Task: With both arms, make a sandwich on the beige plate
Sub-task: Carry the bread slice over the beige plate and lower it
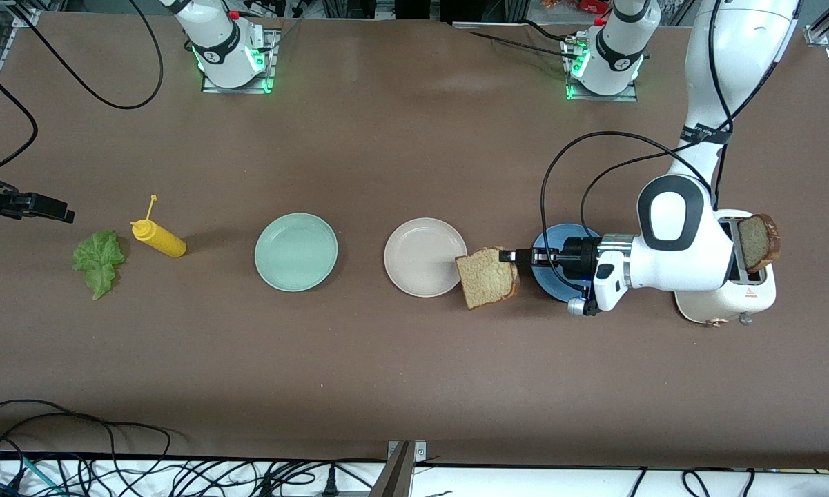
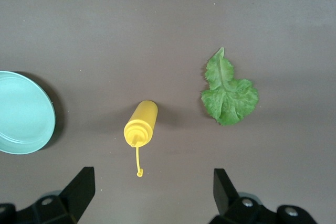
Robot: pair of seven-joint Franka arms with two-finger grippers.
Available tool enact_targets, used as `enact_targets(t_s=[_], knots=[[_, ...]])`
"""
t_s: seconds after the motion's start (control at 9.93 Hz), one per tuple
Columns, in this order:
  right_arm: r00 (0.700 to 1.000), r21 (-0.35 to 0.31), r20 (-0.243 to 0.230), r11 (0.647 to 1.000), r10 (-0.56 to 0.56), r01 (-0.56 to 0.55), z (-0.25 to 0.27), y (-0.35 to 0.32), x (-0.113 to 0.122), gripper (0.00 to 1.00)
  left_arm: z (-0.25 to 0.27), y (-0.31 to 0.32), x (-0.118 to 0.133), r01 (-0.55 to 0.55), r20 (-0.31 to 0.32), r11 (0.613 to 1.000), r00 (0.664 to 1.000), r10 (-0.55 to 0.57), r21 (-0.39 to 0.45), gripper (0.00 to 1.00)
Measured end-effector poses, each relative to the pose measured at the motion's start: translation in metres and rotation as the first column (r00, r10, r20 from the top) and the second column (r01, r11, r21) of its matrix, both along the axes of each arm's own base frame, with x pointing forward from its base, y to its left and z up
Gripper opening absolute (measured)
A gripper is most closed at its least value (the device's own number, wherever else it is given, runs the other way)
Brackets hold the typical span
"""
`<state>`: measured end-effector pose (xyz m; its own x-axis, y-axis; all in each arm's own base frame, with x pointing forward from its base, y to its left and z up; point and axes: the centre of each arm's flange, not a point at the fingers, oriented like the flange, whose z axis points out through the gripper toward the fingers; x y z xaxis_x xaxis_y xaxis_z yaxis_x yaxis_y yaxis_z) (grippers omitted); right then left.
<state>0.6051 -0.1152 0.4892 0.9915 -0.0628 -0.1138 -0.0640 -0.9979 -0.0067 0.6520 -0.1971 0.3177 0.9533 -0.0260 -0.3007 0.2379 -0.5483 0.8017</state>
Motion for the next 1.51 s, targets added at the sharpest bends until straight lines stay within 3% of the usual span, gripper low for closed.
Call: enact_targets(t_s=[0.3,0.5,0.91,1.51], knots=[[1.000,0.000,0.000,1.000,0.000,0.000,0.000,0.000,0.000,1.00,0.002,-0.003,0.001,0.001,0.025,0.999,1.000,-0.001,-0.035,0.08],[1.000,0.000,0.000,1.000,0.000,0.000,0.000,0.000,0.000,1.00,-0.004,-0.012,0.002,0.012,0.082,0.994,0.997,-0.003,-0.104,0.08],[1.000,0.000,0.000,1.000,0.000,0.000,0.000,0.000,0.000,1.00,-0.050,-0.054,-0.003,0.039,0.231,0.985,0.973,0.000,-0.166,0.08],[1.000,0.000,0.000,1.000,0.000,0.000,0.000,0.000,0.000,1.00,-0.088,-0.091,-0.029,0.074,0.263,0.990,0.964,-0.040,-0.120,0.08]])
